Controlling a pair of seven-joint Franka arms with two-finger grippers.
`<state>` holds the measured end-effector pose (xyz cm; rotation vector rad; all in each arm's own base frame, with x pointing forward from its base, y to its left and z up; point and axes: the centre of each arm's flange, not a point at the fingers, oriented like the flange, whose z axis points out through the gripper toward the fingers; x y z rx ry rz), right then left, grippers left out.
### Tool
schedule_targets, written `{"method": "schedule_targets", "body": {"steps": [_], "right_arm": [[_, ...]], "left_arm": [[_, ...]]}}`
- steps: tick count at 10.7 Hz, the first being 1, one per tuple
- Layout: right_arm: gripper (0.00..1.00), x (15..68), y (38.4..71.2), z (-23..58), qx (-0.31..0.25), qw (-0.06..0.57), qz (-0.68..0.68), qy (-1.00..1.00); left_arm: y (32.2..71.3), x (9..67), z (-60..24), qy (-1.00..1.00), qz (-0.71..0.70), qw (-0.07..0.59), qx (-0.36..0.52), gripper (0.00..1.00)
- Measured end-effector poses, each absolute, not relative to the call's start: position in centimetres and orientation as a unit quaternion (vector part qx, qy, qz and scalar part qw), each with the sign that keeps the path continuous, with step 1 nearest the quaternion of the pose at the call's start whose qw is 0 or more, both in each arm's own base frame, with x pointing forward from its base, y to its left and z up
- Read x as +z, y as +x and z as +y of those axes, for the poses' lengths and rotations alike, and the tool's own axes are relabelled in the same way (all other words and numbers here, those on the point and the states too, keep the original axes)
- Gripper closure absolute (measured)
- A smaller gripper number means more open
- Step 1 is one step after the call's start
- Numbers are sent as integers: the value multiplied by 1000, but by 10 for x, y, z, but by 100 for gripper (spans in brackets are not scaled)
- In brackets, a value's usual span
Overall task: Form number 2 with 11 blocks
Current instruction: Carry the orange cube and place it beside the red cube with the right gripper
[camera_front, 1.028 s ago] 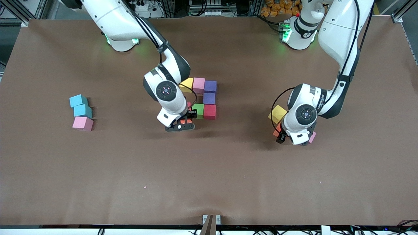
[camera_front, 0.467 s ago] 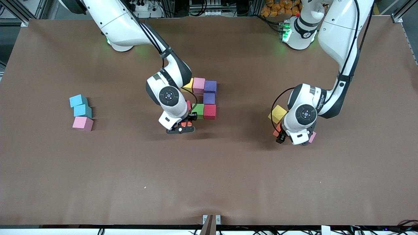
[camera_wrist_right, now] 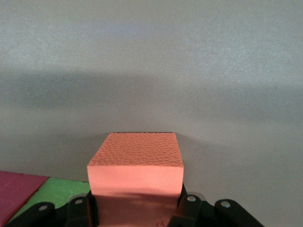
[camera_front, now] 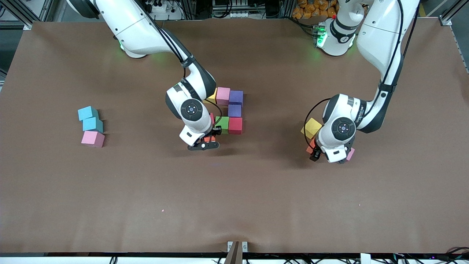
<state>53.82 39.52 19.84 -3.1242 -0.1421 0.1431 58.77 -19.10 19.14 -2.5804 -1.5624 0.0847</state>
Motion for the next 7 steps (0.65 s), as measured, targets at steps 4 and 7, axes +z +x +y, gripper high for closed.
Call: {"method": "schedule_targets", "body": {"steps": [4,7], "right_arm": [[42,198,538,395,46,5,-43,-998],[41,198,538,395,46,6,-42,-998]], "left_arm": [[588,191,-191,-853,-517,62,28,0],[588,191,-191,-853,-517,62,28,0]]}}
